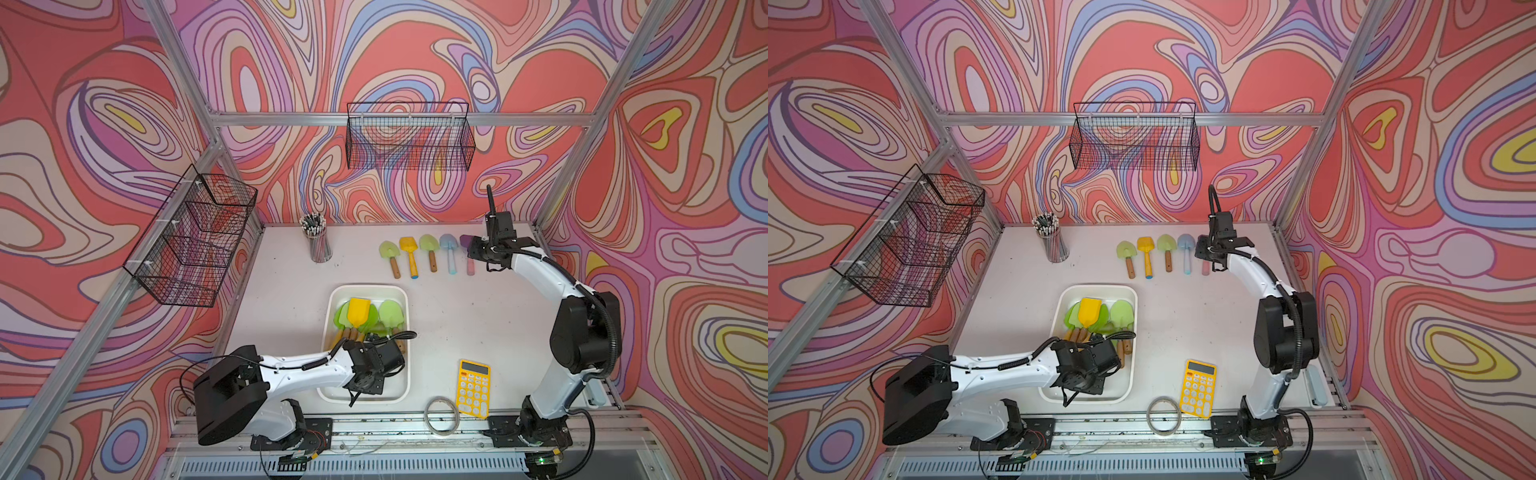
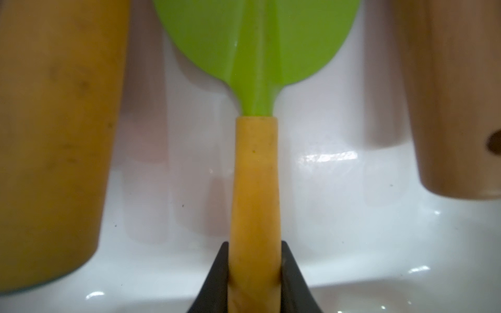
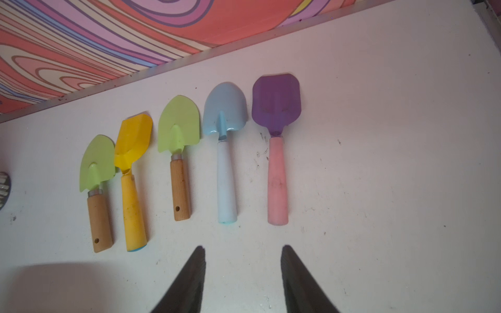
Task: Take the shovel out of the storage box
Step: Pick up the shovel from the storage box, then place the shovel at the center of the board.
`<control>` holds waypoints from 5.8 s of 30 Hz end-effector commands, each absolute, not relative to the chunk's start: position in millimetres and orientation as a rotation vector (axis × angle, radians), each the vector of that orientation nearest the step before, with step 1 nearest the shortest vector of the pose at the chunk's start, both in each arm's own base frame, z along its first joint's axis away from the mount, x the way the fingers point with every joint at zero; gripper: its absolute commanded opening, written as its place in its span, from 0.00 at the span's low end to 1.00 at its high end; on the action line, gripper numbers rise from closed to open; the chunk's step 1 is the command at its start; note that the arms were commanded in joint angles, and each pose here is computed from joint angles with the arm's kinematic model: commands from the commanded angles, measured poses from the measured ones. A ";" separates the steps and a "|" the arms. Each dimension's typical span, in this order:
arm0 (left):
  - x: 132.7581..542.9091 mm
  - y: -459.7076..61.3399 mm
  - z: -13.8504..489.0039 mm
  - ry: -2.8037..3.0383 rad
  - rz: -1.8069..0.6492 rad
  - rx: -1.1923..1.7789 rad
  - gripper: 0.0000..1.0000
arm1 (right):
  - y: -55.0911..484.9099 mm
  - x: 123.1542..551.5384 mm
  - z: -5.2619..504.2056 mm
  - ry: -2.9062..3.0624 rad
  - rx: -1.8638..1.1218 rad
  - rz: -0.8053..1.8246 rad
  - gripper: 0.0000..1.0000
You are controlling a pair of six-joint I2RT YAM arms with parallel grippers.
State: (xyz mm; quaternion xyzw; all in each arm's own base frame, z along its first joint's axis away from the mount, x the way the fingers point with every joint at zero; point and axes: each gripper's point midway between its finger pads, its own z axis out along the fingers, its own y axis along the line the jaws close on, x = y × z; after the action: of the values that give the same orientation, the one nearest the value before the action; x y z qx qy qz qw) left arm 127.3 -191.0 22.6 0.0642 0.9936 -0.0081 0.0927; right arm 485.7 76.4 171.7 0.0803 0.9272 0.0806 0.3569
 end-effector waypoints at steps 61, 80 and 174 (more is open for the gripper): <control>252.4 -284.7 286.9 1.900 -1.753 -0.034 0.00 | 294.9 306.2 302.8 1.740 -0.222 1.959 0.56; 245.7 -294.0 299.1 1.831 -1.889 0.024 0.00 | 311.0 303.0 320.5 1.621 -0.258 2.146 0.39; 220.5 -134.5 112.3 2.708 -0.352 -0.073 0.53 | -42.2 573.1 78.0 2.611 0.347 -0.170 0.09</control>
State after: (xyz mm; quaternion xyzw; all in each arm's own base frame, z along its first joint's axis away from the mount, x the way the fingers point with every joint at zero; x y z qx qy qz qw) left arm 225.4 -138.2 113.4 -0.0253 0.9704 -0.1283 0.2031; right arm 568.4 -34.3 78.0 0.1335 0.9560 -0.0495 0.2567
